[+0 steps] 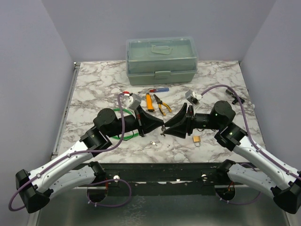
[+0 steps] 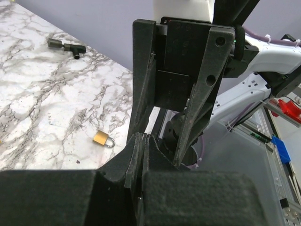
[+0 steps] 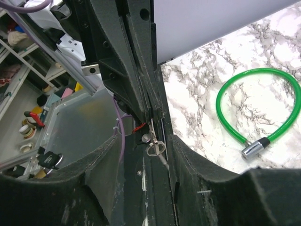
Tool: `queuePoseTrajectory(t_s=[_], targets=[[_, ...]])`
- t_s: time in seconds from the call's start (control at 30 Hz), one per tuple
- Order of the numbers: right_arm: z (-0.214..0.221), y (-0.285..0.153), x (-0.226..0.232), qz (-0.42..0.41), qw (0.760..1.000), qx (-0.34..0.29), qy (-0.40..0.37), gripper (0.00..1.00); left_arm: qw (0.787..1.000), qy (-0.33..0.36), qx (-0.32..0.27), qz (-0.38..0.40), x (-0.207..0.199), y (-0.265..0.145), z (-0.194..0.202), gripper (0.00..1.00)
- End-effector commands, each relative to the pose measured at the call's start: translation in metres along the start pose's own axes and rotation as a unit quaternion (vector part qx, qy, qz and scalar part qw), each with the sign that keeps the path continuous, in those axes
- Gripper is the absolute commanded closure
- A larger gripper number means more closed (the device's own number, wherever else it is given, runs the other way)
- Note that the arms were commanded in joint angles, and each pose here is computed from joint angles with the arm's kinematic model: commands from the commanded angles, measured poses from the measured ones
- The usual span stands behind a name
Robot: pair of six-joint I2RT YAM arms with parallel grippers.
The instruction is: Unlock with the key
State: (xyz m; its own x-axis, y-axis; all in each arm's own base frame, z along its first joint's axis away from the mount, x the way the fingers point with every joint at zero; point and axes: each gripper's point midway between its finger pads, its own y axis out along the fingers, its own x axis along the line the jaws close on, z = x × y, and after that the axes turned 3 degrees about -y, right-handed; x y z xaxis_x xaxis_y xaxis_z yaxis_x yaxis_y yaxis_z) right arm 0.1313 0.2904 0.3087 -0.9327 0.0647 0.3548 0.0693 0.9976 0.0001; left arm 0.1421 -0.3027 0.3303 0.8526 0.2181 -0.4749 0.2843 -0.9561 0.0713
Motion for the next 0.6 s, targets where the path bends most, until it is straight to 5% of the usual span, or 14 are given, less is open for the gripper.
queuePoseTrajectory(t_s=[0.0, 0.27, 0.57], targets=[[-0.003, 0.003, -0.005, 0.01, 1.0, -0.018, 0.002, 0.47, 0.999, 0.004, -0.039, -0.009, -0.001, -0.004, -0.017, 1.0], [-0.009, 0.007, -0.008, 0.009, 0.999, -0.04, 0.008, 0.46, 0.999, 0.005, -0.054, -0.001, -0.006, -0.006, -0.024, 1.0], [-0.014, 0.009, -0.006, 0.0, 0.999, -0.047, 0.005, 0.66, 0.998, 0.003, -0.063, -0.007, -0.003, -0.006, -0.025, 1.0]])
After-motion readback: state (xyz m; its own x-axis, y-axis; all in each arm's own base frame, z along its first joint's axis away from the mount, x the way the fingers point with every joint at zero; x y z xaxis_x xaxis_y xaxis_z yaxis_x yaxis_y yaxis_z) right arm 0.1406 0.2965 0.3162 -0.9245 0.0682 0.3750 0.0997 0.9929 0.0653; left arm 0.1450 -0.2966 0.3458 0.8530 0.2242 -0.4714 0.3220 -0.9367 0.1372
